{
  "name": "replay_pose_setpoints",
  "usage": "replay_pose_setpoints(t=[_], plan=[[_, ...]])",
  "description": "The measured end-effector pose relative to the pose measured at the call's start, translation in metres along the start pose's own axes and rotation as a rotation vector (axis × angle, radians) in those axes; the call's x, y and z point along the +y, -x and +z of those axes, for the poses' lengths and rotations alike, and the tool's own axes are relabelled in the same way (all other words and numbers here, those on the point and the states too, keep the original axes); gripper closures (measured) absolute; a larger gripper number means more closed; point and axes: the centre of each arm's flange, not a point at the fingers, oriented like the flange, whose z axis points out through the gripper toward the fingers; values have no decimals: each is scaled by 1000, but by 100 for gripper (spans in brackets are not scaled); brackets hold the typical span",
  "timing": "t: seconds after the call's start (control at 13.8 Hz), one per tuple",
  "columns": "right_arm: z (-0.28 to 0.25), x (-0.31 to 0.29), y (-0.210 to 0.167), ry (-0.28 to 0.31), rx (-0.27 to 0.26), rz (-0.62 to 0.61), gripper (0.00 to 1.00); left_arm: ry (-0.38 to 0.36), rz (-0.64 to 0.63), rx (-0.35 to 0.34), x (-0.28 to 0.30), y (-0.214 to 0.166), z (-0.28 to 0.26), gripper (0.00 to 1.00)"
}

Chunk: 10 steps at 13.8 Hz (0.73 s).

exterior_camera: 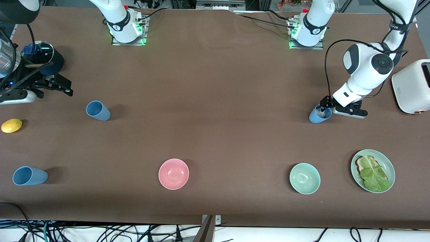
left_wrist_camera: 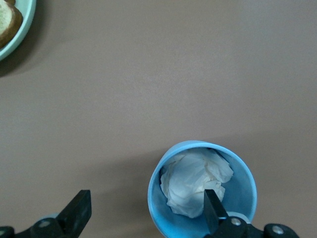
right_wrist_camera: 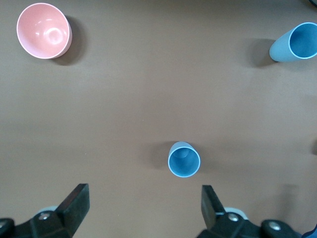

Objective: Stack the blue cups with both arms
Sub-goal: 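Close the left gripper on the rim of the tissue cup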

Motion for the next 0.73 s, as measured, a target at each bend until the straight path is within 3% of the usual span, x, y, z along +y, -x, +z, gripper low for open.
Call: replay_pose_setpoints(t=[0.58,0.65,0.73], plan=[[0,0,0,0,0,0,0,-5,0,12,1,4,15,3],[0,0,0,0,0,0,0,-5,0,13,1,4,16,8],[0,0,0,0,0,0,0,-6,1,17,1,4,16,21]])
